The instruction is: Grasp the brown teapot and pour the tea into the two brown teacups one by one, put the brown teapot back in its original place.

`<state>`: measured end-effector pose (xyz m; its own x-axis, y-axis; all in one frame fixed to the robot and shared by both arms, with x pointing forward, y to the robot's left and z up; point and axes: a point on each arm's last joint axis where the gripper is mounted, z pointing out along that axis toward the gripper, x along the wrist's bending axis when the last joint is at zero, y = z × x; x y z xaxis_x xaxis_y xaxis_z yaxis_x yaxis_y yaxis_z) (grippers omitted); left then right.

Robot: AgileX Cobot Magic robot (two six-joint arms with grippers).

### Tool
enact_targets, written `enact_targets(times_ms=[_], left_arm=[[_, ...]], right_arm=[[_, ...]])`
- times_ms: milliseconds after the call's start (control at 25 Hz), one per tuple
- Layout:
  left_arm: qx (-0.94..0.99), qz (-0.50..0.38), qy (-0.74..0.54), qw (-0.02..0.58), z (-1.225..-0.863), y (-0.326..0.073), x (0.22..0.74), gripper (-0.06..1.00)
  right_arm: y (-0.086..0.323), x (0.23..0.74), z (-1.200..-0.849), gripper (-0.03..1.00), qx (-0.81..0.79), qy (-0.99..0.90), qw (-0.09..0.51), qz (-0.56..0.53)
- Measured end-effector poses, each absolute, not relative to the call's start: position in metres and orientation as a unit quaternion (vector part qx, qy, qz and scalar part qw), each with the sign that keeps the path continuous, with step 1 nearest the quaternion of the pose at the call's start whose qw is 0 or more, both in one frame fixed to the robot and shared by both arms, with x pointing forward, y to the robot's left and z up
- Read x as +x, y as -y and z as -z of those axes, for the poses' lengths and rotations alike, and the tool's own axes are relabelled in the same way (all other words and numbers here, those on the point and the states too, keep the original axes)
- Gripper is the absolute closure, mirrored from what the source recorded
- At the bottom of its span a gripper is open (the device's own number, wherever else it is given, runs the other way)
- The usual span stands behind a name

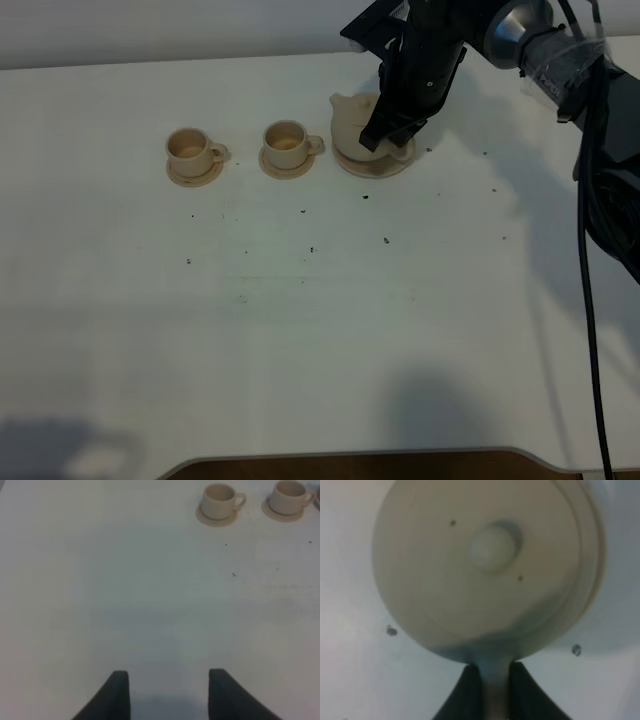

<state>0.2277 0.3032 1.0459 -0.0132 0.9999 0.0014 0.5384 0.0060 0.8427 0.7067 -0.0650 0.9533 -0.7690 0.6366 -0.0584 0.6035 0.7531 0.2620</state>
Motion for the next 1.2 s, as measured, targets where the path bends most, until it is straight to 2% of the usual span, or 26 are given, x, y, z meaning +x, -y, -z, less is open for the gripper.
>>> enact_targets(times_ms=[480,920,1200], left_arm=[[0.616,-0.342,-0.624,0.337,-1.046,-0.303,0.228,0.58],[0.616,-0.342,-0.624,0.337,-1.046,-0.303,0.228,0.58],[0.616,-0.342,-0.624,0.337,-1.046,-0.303,0.228,0.58]], right_arm=[[0.062,0.702,-0.976,0.84,0.304,-0.940,0.089,-0.128],[0.015,0.674,-0.996,0.84,0.169,-0.968,0.165,-0.084],[0.013,0.673,-0.997,0.84,0.132,-0.970,0.198,-0.049]])
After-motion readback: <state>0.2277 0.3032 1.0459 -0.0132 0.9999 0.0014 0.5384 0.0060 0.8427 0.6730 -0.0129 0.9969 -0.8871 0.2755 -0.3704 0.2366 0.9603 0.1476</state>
